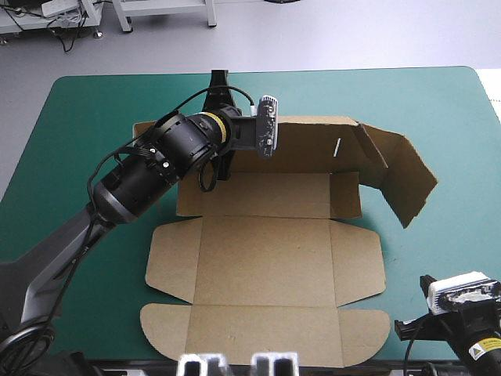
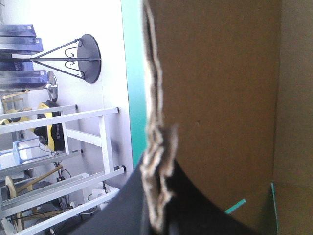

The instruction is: Fold the box

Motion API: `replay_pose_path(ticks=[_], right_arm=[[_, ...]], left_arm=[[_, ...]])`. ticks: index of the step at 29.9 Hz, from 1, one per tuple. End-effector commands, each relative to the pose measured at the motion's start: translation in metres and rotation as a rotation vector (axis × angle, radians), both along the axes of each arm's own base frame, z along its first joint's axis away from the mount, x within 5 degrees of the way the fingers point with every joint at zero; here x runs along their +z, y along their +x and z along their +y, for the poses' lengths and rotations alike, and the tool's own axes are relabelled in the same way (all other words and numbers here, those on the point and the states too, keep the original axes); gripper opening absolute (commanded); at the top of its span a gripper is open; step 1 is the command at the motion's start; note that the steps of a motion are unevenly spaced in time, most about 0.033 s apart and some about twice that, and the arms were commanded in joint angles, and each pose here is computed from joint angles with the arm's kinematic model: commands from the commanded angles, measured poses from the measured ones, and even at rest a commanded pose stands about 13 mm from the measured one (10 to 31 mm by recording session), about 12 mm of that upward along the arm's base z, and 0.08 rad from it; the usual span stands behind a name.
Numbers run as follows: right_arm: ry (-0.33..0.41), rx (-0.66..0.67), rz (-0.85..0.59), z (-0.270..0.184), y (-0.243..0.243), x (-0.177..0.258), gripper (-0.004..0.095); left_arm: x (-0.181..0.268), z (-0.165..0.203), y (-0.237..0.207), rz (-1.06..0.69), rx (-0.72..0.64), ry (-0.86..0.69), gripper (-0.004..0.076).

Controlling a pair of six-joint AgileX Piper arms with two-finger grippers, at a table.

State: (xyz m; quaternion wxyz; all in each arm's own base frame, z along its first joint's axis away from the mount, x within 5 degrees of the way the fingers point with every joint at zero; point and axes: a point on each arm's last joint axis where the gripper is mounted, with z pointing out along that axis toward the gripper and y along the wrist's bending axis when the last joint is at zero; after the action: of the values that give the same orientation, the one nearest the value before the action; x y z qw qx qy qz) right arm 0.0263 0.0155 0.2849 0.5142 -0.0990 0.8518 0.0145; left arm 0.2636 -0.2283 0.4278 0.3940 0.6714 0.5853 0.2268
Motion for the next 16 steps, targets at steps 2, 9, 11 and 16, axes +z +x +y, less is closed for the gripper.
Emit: replay_pose_path(ticks=[2, 9, 11, 16], right_arm=[[0.019, 0.011, -0.045, 0.002, 0.001, 0.013, -0.0023], [0.038, 0.017, -0.138, 0.005, -0.019, 0.057, -0.0023], [0.074, 0.005, -0.158, 0.005, -0.023, 0.077, -0.0023], [0.083, 0.028, -0.136, 0.007, -0.016, 0.126, -0.0023]], left_arm=[[0.017, 0.003, -0.003, -0.155, -0.006, -0.094, -0.0011], [-0.01, 0.004, 0.004, -0.192, 0.065, -0.12, -0.0011], [-0.019, 0.003, 0.004, -0.184, 0.066, -0.133, -0.0011], [-0.041, 0.0, -0.008, -0.169, 0.023, -0.098, -0.0011]])
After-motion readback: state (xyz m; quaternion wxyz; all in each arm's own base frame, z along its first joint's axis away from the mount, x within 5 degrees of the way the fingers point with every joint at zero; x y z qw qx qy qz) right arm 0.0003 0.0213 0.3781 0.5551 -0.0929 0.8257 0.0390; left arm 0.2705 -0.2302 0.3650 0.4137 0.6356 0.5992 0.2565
